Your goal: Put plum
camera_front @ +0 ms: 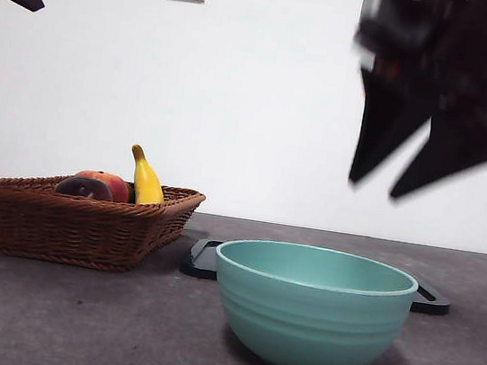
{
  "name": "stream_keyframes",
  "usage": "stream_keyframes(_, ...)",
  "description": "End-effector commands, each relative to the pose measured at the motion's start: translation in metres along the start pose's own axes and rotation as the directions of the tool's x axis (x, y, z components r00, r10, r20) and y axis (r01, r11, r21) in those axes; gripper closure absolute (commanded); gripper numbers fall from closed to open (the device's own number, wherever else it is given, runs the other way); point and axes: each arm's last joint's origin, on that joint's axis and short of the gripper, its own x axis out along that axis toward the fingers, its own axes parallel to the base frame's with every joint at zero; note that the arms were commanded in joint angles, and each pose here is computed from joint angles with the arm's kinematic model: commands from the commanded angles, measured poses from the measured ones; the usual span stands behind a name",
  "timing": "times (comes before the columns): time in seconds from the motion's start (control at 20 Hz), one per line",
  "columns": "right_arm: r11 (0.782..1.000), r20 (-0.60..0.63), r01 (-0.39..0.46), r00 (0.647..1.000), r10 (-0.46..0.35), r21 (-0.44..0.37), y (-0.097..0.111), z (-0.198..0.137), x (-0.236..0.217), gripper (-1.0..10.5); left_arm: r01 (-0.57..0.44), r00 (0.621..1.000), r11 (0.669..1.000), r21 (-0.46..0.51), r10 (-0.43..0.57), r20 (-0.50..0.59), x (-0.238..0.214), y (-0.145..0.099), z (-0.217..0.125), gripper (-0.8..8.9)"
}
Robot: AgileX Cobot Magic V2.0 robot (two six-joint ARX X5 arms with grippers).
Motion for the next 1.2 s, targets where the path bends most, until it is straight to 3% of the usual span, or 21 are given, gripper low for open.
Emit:
stream_keyframes(0.05,0.999,0.055,-0.017,0.998,0.019,-0.037,0.008,0.01,-0.024,7.1,0.008,1.0,1.0,0.027,-0.008,0.008,-0.001,-0.001,0.003,3.77)
stream_keyframes(0.15,0.997,0.098,-0.03,0.995,0.036,-0.065,0.012,0.014,-0.048,7.1,0.008,1.0,1.0,0.027,-0.008,0.008,-0.001,-0.001,0.003,3.77)
stream_keyframes(0.35,0.984,0.123,-0.142,0.98,0.155,-0.104,0.017,0.003,-0.085,7.1,0.008,1.0,1.0,0.027,-0.008,0.008,-0.001,-0.001,0.003,3.77)
stream_keyframes(0.6,0.973,0.086,-0.179,0.977,0.192,-0.143,0.017,-0.019,-0.112,7.1,0.01,1.0,1.0,0.019,-0.01,-0.004,-0.001,-0.001,0.002,3.77)
stream_keyframes(0.85,0.954,0.014,-0.256,0.965,0.262,-0.153,0.018,-0.033,-0.121,7.1,0.01,1.0,1.0,0.019,-0.01,-0.004,-0.001,-0.001,0.002,3.77)
stream_keyframes(1.2,0.953,0.014,-0.255,0.965,0.261,-0.164,0.018,-0.033,-0.121,7.1,0.01,1.0,1.0,0.019,-0.01,-0.004,-0.001,-0.001,0.002,3.77)
